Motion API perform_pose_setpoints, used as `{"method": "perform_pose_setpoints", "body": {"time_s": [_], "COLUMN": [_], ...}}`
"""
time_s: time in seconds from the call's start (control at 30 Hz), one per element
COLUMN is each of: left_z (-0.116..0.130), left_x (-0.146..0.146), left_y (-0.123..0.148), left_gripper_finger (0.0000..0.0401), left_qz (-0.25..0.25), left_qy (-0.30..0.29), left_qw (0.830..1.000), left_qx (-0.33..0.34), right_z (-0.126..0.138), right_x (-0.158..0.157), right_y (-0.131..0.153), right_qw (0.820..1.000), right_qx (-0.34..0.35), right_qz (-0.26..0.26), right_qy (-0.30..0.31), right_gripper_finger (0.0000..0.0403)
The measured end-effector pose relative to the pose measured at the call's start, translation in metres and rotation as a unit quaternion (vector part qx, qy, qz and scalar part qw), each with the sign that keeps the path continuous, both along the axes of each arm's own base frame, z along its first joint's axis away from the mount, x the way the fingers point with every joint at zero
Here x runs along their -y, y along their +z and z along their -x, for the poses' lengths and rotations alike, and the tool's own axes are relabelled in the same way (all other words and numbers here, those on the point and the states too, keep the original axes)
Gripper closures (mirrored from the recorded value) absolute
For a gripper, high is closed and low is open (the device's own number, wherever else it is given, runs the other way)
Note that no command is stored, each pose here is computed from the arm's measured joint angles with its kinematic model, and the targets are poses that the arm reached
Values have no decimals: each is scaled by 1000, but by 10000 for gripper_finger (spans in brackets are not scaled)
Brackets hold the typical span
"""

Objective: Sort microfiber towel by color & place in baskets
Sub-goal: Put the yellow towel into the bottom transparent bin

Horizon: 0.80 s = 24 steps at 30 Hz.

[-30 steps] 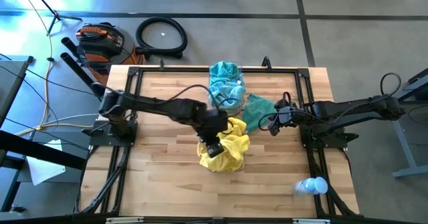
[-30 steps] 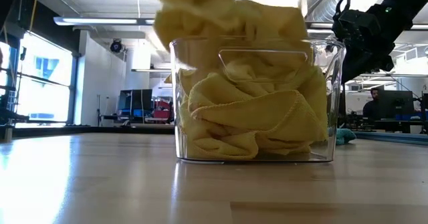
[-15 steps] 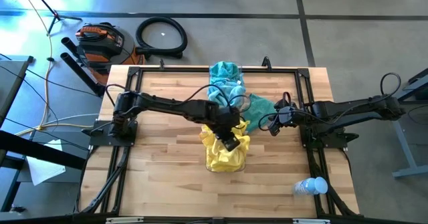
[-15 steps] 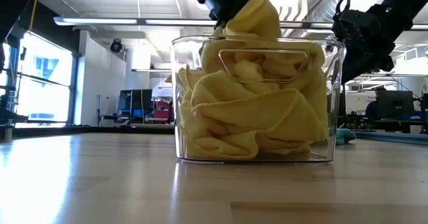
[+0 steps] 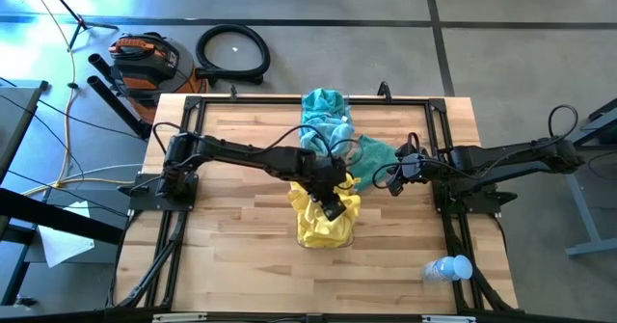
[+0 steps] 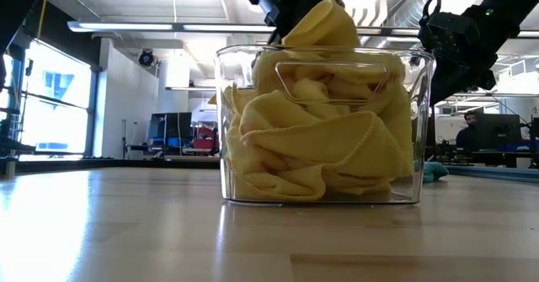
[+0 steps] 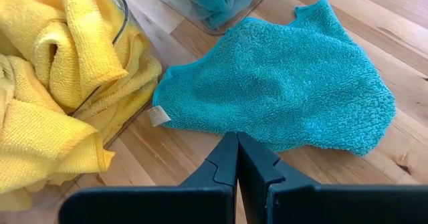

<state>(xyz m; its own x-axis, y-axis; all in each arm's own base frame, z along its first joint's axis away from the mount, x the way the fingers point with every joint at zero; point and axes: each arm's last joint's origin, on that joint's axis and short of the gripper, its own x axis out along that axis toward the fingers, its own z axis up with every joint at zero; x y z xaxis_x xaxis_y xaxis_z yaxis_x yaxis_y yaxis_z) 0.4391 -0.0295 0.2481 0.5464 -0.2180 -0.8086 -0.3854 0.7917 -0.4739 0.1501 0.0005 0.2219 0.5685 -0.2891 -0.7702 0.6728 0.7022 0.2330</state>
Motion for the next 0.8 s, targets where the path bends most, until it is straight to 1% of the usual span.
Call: {"method": "perform_pose_setpoints", "body": {"time_s": [0.13,0.2,0.27,0.43,0.57,0.67,0.8], "left_z": [-2,-1,1,14,29,38,55], "left_x": [-5,-9,-9,-11,-5,2,13], "left_y": [1,3,8,38,59,67,75], "left_gripper_finger": [278,274,273,276,277,277,277], "left_qz": [24,36,29,-32,-100,-158,-200], "left_qy": [18,15,14,27,21,10,-2], "left_qw": [1000,999,999,998,993,985,979], "left_qx": [3,4,12,48,66,62,33], "right_z": [0,0,0,-2,-9,-14,-22], "right_x": [0,0,0,-1,-4,-10,-26], "right_y": [0,0,0,1,6,12,23], "right_qw": [1000,1000,1000,1000,998,993,981], "right_qx": [0,0,0,14,55,98,167], "right_qz": [0,0,0,-16,-33,-38,-45], "right_qy": [0,0,0,9,28,46,87], "right_gripper_finger": [402,402,402,402,402,402,402]}}
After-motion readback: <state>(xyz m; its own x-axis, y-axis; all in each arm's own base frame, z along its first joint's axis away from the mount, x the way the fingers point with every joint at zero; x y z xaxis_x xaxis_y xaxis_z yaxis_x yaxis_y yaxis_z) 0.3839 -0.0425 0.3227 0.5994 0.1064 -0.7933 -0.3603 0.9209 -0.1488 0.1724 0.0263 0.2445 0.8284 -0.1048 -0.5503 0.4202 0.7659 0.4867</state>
